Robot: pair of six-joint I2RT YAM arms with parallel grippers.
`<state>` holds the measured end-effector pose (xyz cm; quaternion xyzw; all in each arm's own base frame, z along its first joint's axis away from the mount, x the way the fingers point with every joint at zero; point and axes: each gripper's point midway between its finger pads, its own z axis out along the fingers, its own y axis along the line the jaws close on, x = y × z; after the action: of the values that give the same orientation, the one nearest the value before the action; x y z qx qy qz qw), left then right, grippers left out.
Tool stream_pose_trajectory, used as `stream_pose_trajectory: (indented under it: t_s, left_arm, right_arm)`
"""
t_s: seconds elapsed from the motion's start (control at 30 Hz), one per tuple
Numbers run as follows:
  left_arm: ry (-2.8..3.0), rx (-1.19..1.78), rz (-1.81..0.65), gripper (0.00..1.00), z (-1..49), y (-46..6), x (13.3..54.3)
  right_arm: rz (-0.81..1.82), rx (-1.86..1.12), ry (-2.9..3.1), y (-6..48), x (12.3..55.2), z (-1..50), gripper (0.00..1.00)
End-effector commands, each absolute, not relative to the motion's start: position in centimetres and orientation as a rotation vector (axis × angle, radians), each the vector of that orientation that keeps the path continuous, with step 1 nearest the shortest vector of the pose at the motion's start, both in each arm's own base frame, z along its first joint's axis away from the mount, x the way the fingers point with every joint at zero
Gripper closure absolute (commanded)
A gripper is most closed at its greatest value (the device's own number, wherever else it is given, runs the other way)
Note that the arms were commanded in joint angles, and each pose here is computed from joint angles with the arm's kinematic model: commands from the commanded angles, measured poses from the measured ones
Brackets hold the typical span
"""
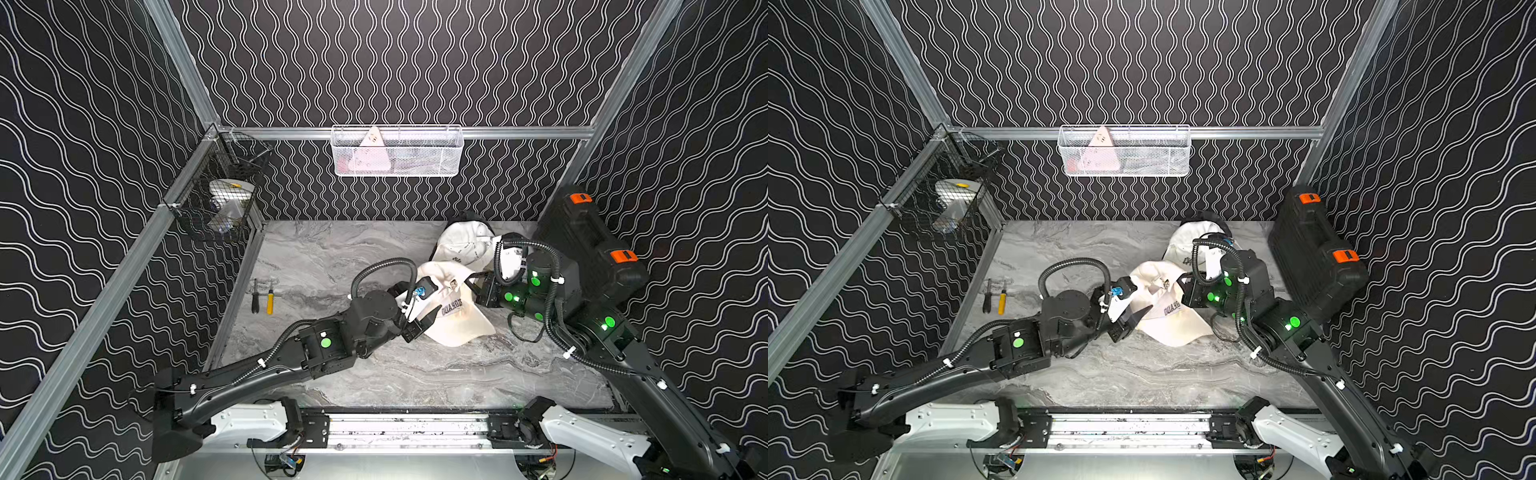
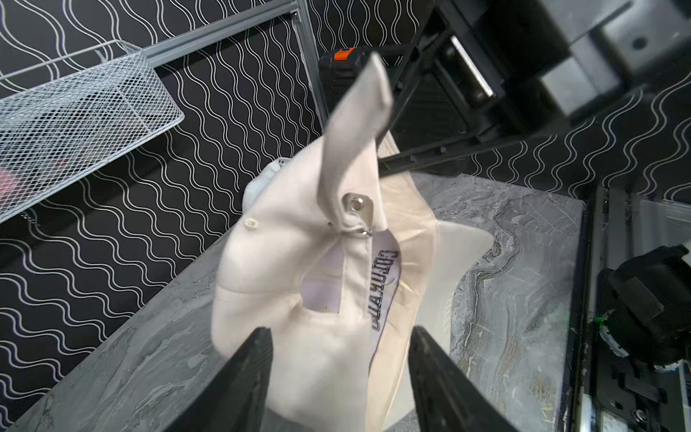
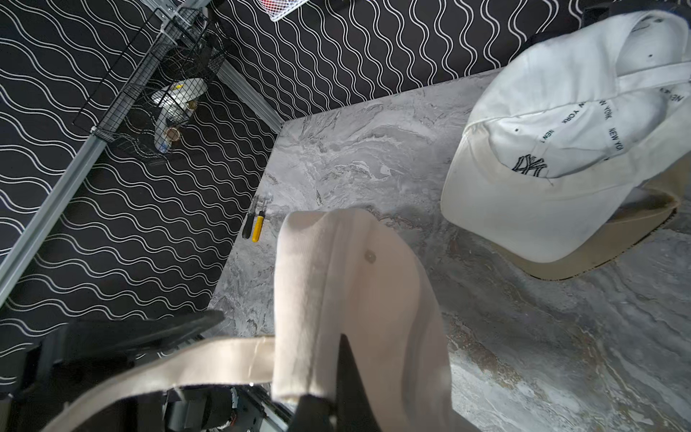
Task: Open the adjustable buckle of the baseball cap
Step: Pull the adjustable strap on the baseball cap.
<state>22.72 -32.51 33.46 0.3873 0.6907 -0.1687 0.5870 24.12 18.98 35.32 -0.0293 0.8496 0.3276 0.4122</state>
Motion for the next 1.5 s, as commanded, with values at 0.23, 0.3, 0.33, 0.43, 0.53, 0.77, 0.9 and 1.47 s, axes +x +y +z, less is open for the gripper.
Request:
stream_pose_trajectory:
  t_s: [0.23, 0.3, 0.33, 0.43, 0.53, 0.77, 0.9, 1.47]
  left_arm:
    - [1.499, 0.815, -0.345, 0.33, 35.3, -33.2, 24.1]
    - [1.500, 0.826, -0.345, 0.33, 35.1, -33.5, 24.2]
    - [1.503, 0.829, -0.345, 0.33, 35.0, -33.7, 24.3]
    - [1.498, 0.832, -0.349, 0.33, 34.8, -34.1, 24.4]
    - [1.502, 0.842, -0.358, 0.34, 34.5, -34.5, 24.4]
    - [1.508, 0.852, -0.377, 0.42, 34.3, -35.1, 24.4]
    - [1.510, 0.859, -0.390, 0.56, 34.3, -35.2, 24.2]
    - [1.527, 0.917, -0.454, 0.88, 34.3, -35.2, 22.9]
  right_arm:
    - [0.960, -0.130, 2.123, 20.7, 23.2, 36.4, 1.00]
    - [0.972, -0.134, 2.124, 20.8, 23.1, 36.4, 1.00]
    - [0.974, -0.134, 2.124, 20.8, 23.1, 36.4, 1.00]
    - [0.985, -0.135, 2.117, 20.8, 22.9, 36.7, 1.00]
    - [0.993, -0.138, 2.113, 20.9, 22.8, 36.8, 1.00]
    - [1.000, -0.134, 2.106, 20.8, 22.6, 37.1, 1.00]
    - [0.985, -0.128, 2.101, 20.5, 22.7, 37.1, 1.00]
    - [0.905, -0.085, 2.097, 19.4, 23.3, 36.8, 1.00]
